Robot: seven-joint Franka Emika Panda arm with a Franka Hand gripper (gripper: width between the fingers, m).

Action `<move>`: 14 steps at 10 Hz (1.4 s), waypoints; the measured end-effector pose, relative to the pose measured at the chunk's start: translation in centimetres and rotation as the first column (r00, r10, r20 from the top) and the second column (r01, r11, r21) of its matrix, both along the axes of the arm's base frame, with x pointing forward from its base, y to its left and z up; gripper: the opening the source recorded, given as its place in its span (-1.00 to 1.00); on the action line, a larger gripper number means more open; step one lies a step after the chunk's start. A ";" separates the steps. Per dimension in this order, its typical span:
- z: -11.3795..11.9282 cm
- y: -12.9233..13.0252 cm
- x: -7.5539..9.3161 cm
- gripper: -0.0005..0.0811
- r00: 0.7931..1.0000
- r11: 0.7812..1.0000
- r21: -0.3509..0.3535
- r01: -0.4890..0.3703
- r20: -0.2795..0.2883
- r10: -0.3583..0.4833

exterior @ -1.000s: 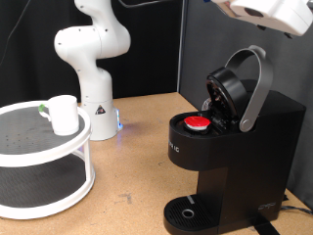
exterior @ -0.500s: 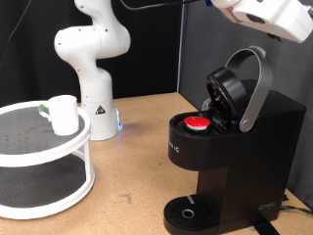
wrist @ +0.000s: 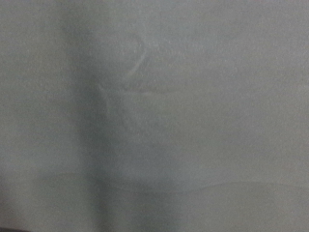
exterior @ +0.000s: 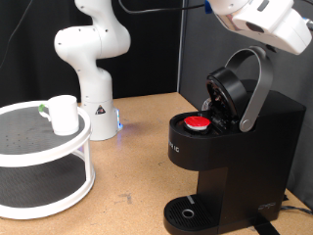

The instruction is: Make a cup of coffee with the keurig machine

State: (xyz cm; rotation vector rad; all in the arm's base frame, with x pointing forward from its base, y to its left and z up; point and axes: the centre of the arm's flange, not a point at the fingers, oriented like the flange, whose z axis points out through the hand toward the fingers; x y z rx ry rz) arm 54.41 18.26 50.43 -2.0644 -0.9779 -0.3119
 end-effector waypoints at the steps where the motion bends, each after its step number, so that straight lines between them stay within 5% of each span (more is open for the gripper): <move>1: -0.1 0.0 0.0 -0.98 1.000 1.000 -0.003 -0.001 0.000 0.001; 7: 0.1 -2.3 -0.7 -0.98 0.998 0.998 -0.023 -0.056 -0.039 0.055; 14: 0.2 -7.8 0.0 -0.98 0.998 0.999 -0.035 0.004 -0.058 -0.006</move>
